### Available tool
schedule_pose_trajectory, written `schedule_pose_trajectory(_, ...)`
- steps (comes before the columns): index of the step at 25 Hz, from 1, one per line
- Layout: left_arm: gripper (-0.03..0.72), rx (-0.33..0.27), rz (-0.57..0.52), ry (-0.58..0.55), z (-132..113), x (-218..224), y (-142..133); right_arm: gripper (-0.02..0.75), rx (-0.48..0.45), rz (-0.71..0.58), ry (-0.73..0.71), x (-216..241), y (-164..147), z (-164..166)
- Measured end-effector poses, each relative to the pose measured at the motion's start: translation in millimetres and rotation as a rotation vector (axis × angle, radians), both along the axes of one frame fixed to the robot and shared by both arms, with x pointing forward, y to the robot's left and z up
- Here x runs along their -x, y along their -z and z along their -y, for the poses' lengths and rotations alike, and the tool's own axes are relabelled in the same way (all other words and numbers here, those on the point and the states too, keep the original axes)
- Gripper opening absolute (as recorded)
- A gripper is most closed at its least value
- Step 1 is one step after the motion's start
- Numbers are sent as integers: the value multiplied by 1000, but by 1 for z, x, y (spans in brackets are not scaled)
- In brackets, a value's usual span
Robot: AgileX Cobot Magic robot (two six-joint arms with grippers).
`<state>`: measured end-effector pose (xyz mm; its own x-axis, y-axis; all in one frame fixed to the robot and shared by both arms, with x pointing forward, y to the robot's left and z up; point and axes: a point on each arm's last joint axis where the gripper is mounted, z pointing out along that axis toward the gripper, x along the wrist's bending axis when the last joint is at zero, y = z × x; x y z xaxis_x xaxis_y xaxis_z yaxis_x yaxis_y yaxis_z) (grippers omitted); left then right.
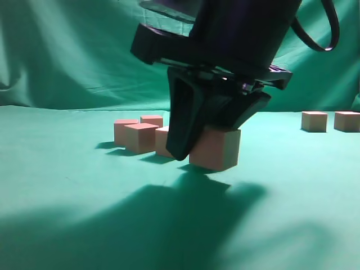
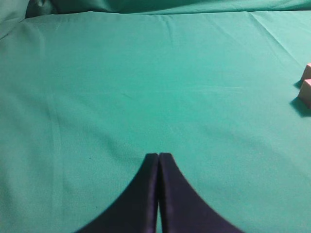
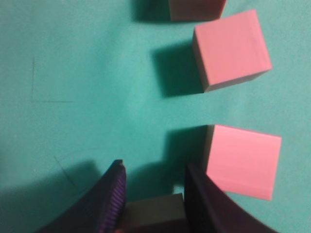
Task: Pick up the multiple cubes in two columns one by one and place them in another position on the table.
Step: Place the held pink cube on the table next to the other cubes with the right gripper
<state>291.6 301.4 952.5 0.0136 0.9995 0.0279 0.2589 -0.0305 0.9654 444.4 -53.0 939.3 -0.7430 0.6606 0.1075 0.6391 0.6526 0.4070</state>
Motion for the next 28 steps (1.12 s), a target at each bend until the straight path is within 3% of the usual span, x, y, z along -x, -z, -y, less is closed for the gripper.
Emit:
schedule_pose_trajectory(18, 0, 0, 0, 0, 0, 0, 0, 272, -8, 1, 17, -1, 1, -1)
schedule_pose_trajectory(19, 0, 0, 0, 0, 0, 0, 0, 318, -8, 1, 17, -1, 1, -1)
schedule_pose_trajectory(28, 0, 0, 0, 0, 0, 0, 0, 318, -6, -12, 22, 0, 1, 0)
